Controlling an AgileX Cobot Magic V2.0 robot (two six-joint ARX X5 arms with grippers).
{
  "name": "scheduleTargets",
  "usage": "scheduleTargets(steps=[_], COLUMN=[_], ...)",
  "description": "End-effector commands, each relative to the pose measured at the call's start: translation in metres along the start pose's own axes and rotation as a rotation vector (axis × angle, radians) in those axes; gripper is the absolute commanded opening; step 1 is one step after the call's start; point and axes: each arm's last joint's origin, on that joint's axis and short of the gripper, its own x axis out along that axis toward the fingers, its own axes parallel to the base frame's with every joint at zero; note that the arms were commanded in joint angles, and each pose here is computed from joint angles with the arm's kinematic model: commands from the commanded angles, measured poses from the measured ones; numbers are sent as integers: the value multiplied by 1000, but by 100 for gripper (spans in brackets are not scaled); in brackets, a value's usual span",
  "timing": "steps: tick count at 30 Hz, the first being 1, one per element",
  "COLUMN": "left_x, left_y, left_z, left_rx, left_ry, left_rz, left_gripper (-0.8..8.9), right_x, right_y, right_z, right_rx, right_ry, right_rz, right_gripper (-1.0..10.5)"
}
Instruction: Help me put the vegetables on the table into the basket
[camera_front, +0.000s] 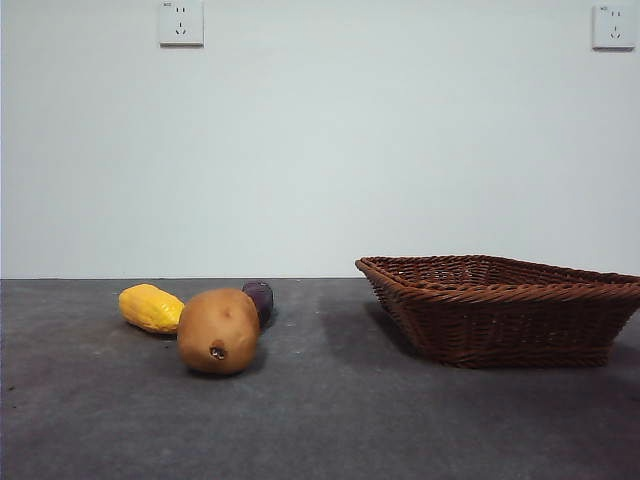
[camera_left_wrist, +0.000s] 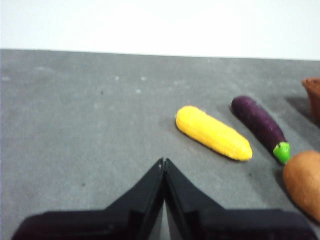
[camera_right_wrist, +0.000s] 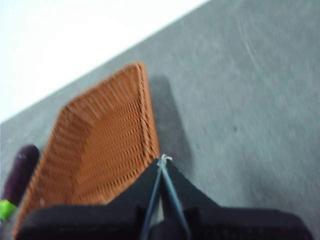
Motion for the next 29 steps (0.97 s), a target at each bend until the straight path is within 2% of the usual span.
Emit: scheduleTargets(steps=[1,7,13,20,25,28,29], left_x=[0,2,7,14,20,24,25], left_y=[0,-1,-2,-4,-6,-6,-8], left_z=[4,11,24,50,68,71,71], left_rx=[-17,-82,-104,-167,-175,-190,-233], left_ry=[-7,14,55,79,91,162,222], left_rz=[-3,-1,-6,-4,-1,-4,-43], left_gripper=[-6,-6,-6,-5,-4,-4,-4], right_x=[-5,-13,-6,23,45,58,63], right_y=[7,20,35,50,55,56,57], right_z=[13,41,68,92,103,108,110], right_rx=[8,6,2,30,60,72,78], right_ry=[-56,-97,-21,270,463,522,547], right_rz=[9,3,25,92,46,5,-9], right_gripper=[-8,-8,-8,0,0,0,0])
